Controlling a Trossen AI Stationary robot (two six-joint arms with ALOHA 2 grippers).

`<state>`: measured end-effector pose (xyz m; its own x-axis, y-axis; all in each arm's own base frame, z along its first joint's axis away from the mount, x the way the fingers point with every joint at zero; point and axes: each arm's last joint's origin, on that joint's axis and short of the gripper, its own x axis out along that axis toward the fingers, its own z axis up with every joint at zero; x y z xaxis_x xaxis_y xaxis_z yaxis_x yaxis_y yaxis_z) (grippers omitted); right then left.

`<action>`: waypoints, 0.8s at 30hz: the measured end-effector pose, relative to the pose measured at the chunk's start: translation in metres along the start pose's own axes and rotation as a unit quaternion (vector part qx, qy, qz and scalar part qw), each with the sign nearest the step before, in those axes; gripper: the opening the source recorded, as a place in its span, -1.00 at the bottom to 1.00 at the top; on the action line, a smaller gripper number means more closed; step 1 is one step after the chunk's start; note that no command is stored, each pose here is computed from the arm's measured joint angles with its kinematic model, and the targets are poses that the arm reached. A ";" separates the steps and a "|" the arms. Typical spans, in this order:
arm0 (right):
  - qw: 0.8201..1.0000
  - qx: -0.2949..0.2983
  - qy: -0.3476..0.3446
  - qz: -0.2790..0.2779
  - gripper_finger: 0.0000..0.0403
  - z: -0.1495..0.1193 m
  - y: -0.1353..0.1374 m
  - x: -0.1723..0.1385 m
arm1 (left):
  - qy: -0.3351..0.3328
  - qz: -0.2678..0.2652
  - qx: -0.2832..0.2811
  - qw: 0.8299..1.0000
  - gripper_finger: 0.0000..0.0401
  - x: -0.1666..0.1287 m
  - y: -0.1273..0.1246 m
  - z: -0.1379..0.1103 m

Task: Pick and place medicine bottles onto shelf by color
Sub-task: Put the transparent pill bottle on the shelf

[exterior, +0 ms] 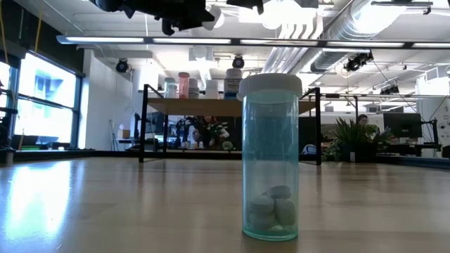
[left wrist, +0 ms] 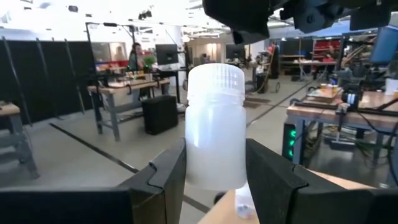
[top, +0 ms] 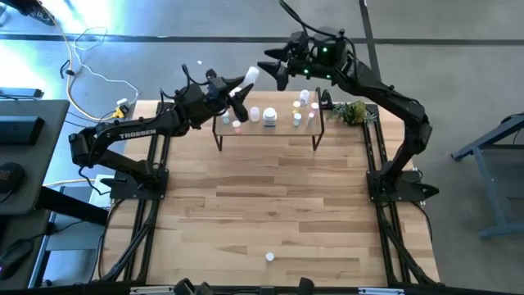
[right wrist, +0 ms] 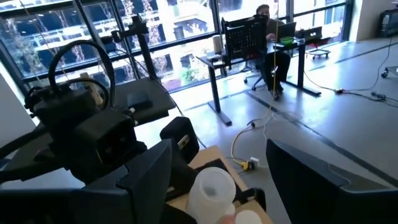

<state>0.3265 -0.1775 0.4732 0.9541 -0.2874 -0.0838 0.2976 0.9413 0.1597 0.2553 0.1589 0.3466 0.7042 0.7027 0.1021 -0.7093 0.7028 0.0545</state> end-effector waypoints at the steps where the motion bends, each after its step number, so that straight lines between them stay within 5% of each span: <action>1: 1.000 -0.002 0.001 0.000 0.25 -0.001 -0.001 0.002 | -0.001 0.001 0.005 1.000 -0.34 0.000 0.001 0.000; 24: 0.995 0.095 0.043 0.009 0.25 -0.025 -0.002 0.028 | 0.000 -0.015 0.040 0.999 -0.34 0.000 0.000 0.000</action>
<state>0.3521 -0.1826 0.4464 0.9551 -0.2474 -0.1629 0.2900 0.8931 0.3438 0.2557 0.1586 0.3463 0.7245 0.6821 0.0990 -0.6889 0.7117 0.1374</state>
